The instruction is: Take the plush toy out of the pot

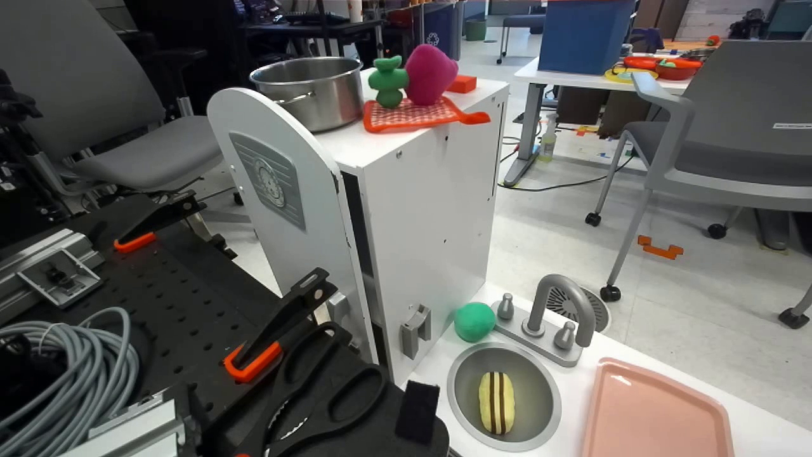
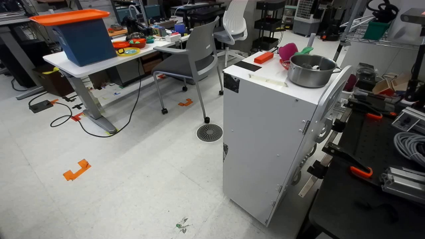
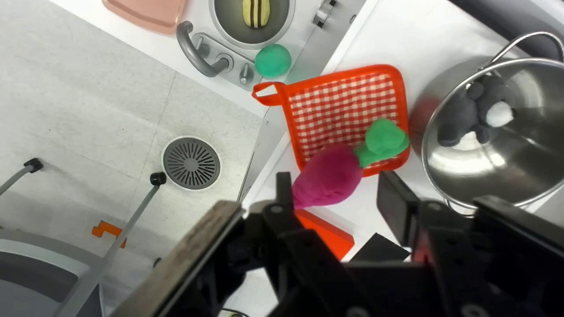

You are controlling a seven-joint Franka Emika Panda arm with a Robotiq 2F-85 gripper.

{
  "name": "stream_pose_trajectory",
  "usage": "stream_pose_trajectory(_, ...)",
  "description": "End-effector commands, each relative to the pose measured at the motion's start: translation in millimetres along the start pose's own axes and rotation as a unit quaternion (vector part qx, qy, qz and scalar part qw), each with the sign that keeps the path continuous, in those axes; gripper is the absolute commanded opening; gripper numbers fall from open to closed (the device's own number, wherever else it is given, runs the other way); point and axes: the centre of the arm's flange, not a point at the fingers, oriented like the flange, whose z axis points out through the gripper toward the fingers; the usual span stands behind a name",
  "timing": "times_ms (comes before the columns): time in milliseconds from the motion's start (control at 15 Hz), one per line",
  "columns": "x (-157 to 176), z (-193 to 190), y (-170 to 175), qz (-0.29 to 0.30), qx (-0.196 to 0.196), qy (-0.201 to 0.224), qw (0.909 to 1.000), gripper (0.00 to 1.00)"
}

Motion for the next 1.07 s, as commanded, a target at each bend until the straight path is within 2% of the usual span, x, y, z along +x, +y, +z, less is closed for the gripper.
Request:
stream_pose_trajectory(0, 3.6, -3.5, 4.8, -0.011, -0.007, 0.005, 0.9999, 0.84)
stream_pose_trajectory(133, 3.0, -4.1, 3.4, -0.013, -0.005, 0.007, 0.9999, 0.99)
stream_pose_trajectory(200, 2.4, -3.9, 1.8, -0.015, -0.004, 0.006, 0.9999, 1.0)
stream_pose_trajectory(533, 2.0, -4.2, -7.6, -0.027, 0.004, 0.005, 0.9996, 1.0)
stream_pose_trajectory(1000, -2.4, -22.0, -39.2, -0.046, -0.006, 0.009, 0.9989, 1.0)
